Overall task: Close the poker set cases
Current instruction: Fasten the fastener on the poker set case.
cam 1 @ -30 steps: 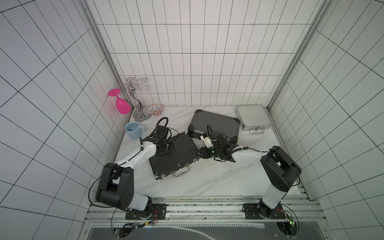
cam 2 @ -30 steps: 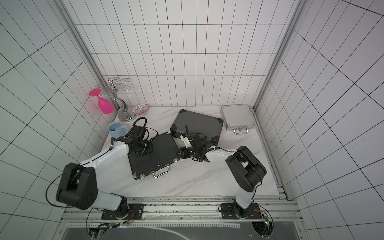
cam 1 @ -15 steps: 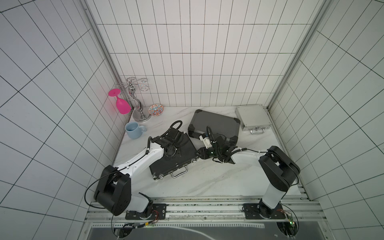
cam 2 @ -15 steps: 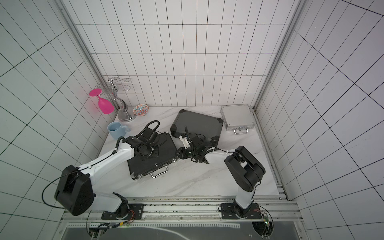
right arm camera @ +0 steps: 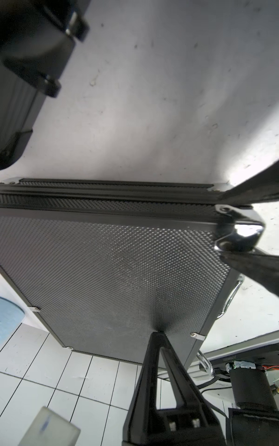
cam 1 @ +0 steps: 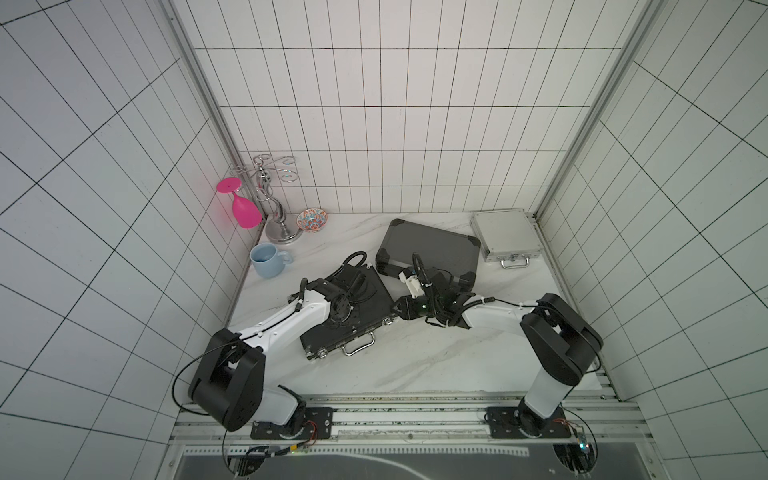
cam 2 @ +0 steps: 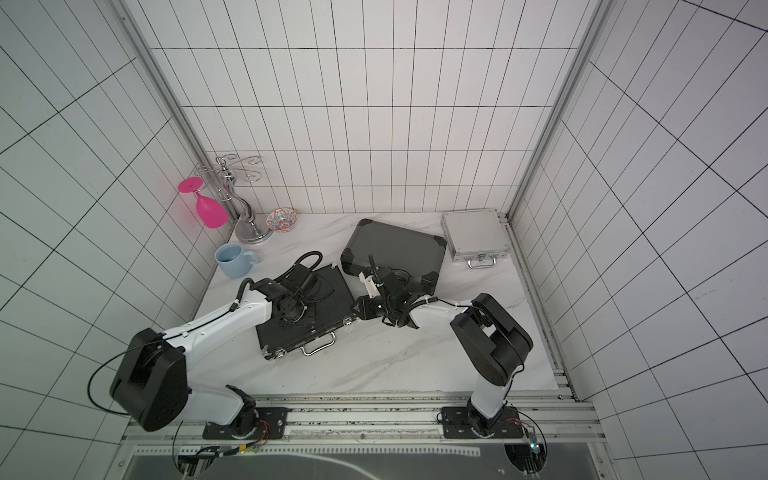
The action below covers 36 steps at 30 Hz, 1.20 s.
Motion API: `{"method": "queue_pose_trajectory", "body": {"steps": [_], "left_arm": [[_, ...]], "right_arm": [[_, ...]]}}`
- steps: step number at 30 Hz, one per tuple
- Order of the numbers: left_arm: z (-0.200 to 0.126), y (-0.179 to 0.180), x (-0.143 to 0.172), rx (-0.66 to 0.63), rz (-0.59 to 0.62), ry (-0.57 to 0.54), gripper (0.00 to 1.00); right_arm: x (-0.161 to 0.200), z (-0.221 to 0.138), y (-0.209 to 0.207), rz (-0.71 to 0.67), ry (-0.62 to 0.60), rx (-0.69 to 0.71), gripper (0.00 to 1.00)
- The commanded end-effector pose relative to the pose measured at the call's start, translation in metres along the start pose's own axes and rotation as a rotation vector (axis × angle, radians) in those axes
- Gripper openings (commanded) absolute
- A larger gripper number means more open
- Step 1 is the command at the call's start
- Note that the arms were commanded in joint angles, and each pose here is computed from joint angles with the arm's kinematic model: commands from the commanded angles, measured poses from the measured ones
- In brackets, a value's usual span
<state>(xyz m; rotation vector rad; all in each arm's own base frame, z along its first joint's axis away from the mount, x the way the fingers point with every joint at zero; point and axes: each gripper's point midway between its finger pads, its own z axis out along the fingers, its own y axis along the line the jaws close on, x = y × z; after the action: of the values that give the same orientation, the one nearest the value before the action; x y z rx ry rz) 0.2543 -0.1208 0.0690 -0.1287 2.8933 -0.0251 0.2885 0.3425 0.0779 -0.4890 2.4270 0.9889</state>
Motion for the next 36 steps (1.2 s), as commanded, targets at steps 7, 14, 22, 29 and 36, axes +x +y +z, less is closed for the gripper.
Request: {"method": "queue_pose_trajectory", "body": {"steps": [7, 14, 22, 29, 36], "left_arm": [[0.038, 0.027, 0.057, -0.112, -0.006, 0.214, 0.0], [0.04, 0.024, 0.057, -0.098, -0.013, 0.214, 0.0], [0.041, 0.024, 0.058, -0.097, -0.011, 0.216, 0.0], [0.042, 0.023, 0.058, -0.093, -0.011, 0.218, 0.0], [0.041, 0.023, 0.057, -0.091, -0.01, 0.215, 0.0]], "right_arm": [[0.01, -0.035, 0.025, -0.011, 0.049, -0.003, 0.32], [0.021, -0.018, 0.042, -0.044, 0.098, -0.051, 0.25], [0.055, 0.004, 0.044, -0.039, 0.166, -0.05, 0.24], [0.079, 0.01, 0.02, 0.016, 0.193, 0.004, 0.23], [0.07, 0.024, 0.01, 0.007, 0.15, 0.016, 0.28]]}}
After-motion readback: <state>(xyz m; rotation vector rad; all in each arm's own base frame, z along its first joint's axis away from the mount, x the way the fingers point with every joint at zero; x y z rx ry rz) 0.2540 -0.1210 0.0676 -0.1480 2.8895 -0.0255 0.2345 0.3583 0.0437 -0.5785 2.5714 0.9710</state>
